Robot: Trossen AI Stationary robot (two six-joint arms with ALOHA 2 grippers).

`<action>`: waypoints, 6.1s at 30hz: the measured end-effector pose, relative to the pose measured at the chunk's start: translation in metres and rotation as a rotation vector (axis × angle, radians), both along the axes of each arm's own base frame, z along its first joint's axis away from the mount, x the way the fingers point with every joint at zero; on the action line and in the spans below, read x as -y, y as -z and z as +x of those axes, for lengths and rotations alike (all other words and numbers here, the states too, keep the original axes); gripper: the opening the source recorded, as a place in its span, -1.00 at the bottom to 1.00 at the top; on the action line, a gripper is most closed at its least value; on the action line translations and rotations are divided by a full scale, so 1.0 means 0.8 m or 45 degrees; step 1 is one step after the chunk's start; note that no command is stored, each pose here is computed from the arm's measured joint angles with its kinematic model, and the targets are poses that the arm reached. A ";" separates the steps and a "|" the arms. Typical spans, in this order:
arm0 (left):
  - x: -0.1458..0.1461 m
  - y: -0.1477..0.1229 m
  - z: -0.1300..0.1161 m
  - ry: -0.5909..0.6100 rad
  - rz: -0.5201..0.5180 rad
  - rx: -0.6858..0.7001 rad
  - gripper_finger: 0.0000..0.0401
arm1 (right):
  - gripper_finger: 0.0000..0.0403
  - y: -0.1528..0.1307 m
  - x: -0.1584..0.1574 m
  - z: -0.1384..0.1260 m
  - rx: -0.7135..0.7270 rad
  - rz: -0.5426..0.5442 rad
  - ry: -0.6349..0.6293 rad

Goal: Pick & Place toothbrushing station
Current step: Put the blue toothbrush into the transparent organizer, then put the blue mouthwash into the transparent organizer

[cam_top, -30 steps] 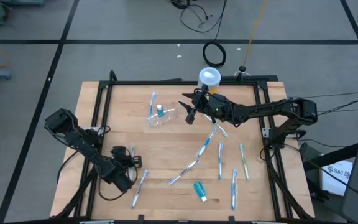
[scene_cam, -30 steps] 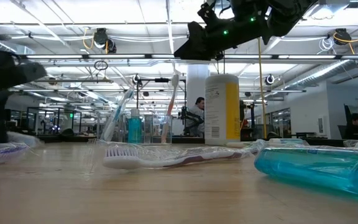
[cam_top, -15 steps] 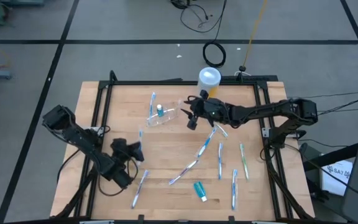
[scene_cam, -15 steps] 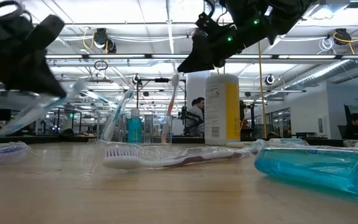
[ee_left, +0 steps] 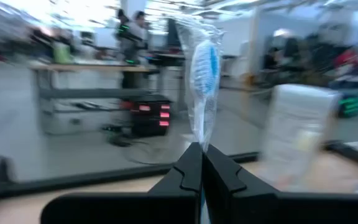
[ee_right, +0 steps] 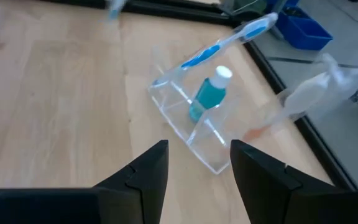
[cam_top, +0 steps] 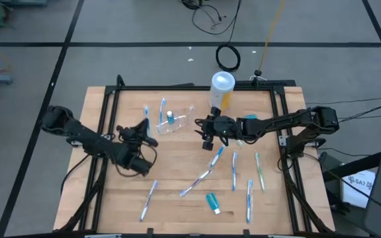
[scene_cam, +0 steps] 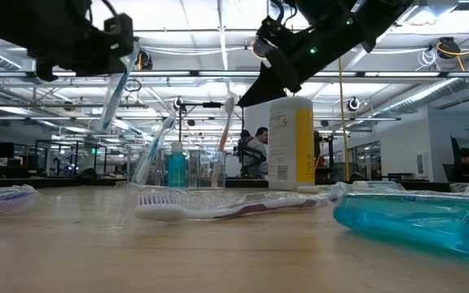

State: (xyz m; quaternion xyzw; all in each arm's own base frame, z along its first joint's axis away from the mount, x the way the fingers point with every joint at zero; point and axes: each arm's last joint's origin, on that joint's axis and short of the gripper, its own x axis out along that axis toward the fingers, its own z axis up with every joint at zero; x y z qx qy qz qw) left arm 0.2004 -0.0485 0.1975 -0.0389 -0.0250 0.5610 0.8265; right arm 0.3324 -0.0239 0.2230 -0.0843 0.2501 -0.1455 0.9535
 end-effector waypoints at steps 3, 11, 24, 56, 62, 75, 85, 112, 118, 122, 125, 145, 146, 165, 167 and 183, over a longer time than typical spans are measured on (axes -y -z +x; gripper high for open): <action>-0.019 -0.005 0.004 -0.095 -0.021 -0.039 -0.99 | -0.18 0.000 -0.005 0.000 -0.006 -0.001 -0.015; -0.025 -0.017 0.021 -0.143 -0.099 0.053 -0.99 | -0.18 0.000 -0.005 0.000 -0.012 -0.031 -0.033; -0.044 -0.083 0.110 0.302 -0.216 -0.336 -0.99 | -0.18 -0.004 -0.004 0.002 0.019 -0.084 -0.052; -0.119 0.025 -0.006 0.531 0.036 0.039 -0.99 | -0.18 -0.005 -0.007 0.003 0.006 -0.144 -0.094; -0.122 0.047 0.000 0.444 -0.015 -0.063 -0.99 | -0.18 -0.005 -0.007 0.003 0.006 -0.144 -0.093; -0.122 0.079 0.000 0.379 -0.177 -0.194 -0.96 | -0.18 -0.005 -0.007 0.003 0.004 -0.144 -0.093; -0.117 0.082 0.002 0.495 -0.202 -0.224 -0.92 | -0.18 -0.004 -0.007 0.003 -0.005 -0.144 -0.093; -0.103 0.058 -0.003 0.571 -0.126 -0.201 -0.08 | -0.18 -0.032 -0.010 -0.076 -0.354 -0.241 0.257; -0.097 0.040 -0.009 0.615 -0.082 -0.143 -0.08 | -0.18 -0.003 -0.001 -0.119 -0.444 -0.252 0.320; -0.090 0.027 -0.012 0.677 -0.035 -0.093 -0.08 | -0.18 0.024 0.006 -0.146 -0.527 -0.273 0.329; -0.087 0.015 -0.015 0.699 -0.005 0.001 -0.08 | -0.18 0.035 0.011 -0.156 -0.509 -0.290 0.339; -0.089 0.012 -0.017 0.680 -0.032 0.065 -0.08 | -0.18 0.042 0.051 -0.161 -0.503 -0.480 0.331; -0.089 0.012 -0.017 0.677 -0.035 0.067 -0.08 | -0.18 0.043 0.054 -0.161 -0.496 -0.442 0.294; -0.096 0.012 -0.018 0.639 -0.110 0.167 -0.08 | -0.18 0.052 0.100 -0.183 -0.916 0.062 0.104; -0.096 0.011 -0.018 0.637 -0.118 0.187 -0.08 | -0.18 0.059 0.105 -0.182 -0.950 0.069 0.099; -0.099 0.011 -0.018 0.627 -0.094 0.168 -0.08 | -0.19 0.107 0.141 -0.179 -1.084 0.204 0.142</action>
